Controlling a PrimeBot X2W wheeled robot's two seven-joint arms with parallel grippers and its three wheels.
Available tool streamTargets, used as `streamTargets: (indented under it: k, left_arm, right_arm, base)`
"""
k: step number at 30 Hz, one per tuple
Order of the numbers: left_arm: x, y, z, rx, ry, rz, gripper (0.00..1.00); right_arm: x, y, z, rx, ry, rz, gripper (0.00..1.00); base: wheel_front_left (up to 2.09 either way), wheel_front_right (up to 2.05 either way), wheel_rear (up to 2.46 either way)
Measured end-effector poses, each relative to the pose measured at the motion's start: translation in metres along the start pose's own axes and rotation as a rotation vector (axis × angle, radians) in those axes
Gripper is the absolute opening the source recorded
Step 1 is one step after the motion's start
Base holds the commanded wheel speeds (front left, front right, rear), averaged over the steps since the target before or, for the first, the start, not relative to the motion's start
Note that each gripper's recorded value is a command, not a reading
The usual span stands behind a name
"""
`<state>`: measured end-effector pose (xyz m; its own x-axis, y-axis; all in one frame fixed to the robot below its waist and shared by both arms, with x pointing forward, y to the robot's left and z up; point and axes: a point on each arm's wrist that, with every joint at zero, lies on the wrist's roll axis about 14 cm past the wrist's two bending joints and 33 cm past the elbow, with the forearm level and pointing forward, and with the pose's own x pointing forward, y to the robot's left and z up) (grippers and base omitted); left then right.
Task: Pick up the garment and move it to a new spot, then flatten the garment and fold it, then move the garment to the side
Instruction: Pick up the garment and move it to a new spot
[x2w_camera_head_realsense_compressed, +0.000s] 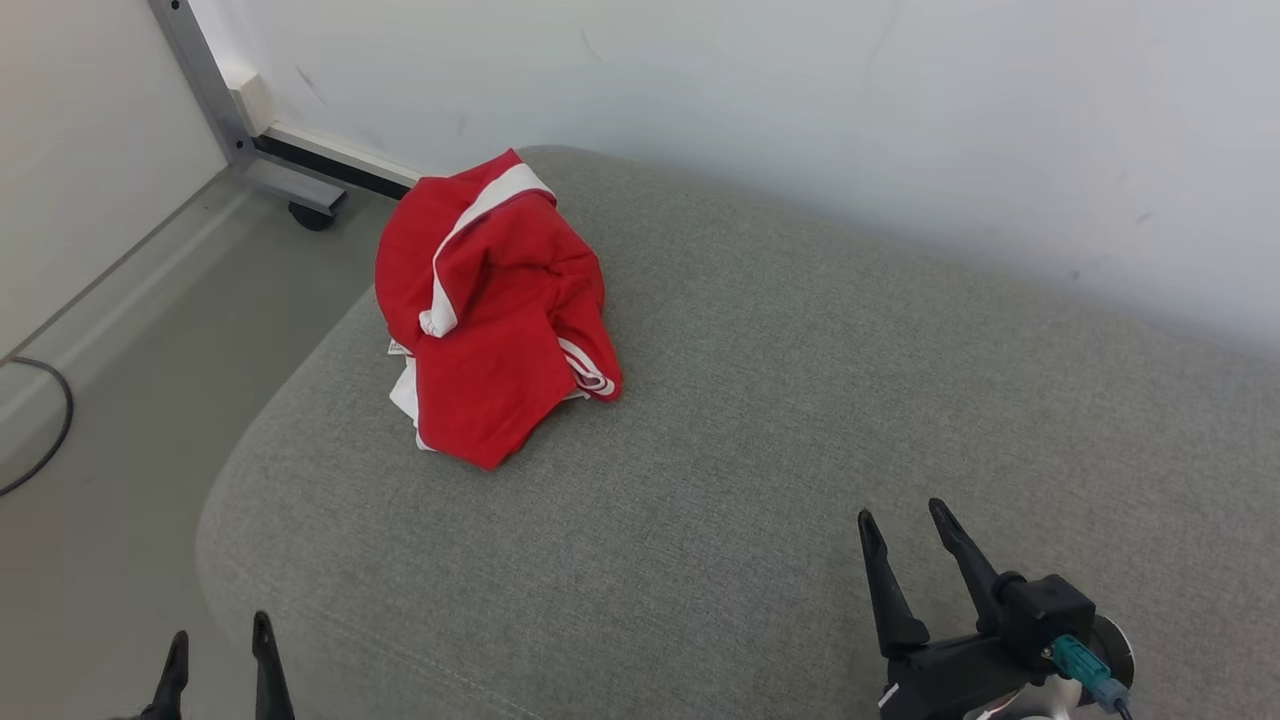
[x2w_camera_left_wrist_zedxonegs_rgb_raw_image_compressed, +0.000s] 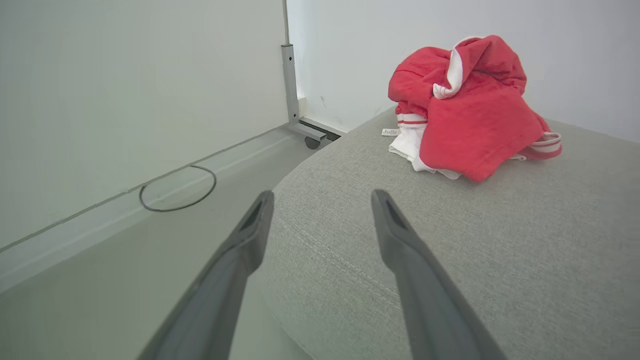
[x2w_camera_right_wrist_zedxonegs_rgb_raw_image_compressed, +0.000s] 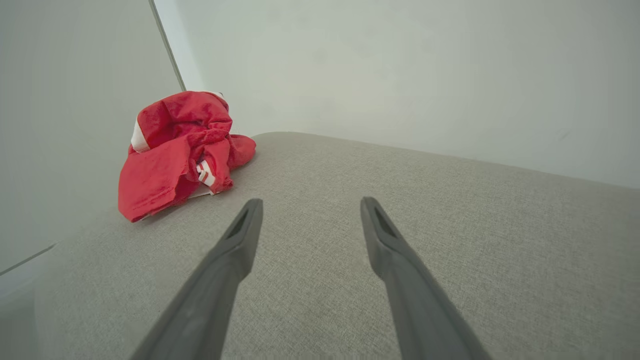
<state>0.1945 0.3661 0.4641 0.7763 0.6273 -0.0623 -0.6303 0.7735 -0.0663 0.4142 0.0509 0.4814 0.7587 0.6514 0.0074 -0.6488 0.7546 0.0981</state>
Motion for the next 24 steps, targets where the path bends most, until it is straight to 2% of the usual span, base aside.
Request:
streamTargets:
  k: [3, 9, 14, 19, 24]
  left_arm:
    - [0.01, -0.006, 0.002, -0.046, -0.003, -0.017, 1.0]
    - [0.042, -0.034, 0.021, -0.035, -0.043, -0.091, 1.0]
    - [0.081, -0.051, 0.036, 0.023, -0.058, -0.149, 1.0]
    - [0.128, -0.091, 0.063, 0.072, -0.104, -0.254, 1.0]
    - [0.165, -0.118, 0.063, 0.114, -0.066, -0.322, 1.0]
  right_arm:
    - [-0.001, -0.005, -0.003, -0.013, 0.008, 0.002, 1.0]
    - [-0.001, -0.02, -0.008, -0.027, 0.017, -0.011, 1.0]
    - [-0.005, -0.034, -0.016, -0.016, 0.034, -0.027, 1.0]
    - [-0.009, -0.054, -0.027, -0.018, 0.058, -0.057, 1.0]
    - [-0.017, -0.073, -0.041, -0.014, 0.093, -0.098, 1.0]
  base:
    - [0.0, 0.0, 0.0]
    - [0.0, 0.0, 0.0]
    - [0.0, 0.0, 0.0]
    - [0.0, 0.0, 0.0]
    - [0.0, 0.0, 0.0]
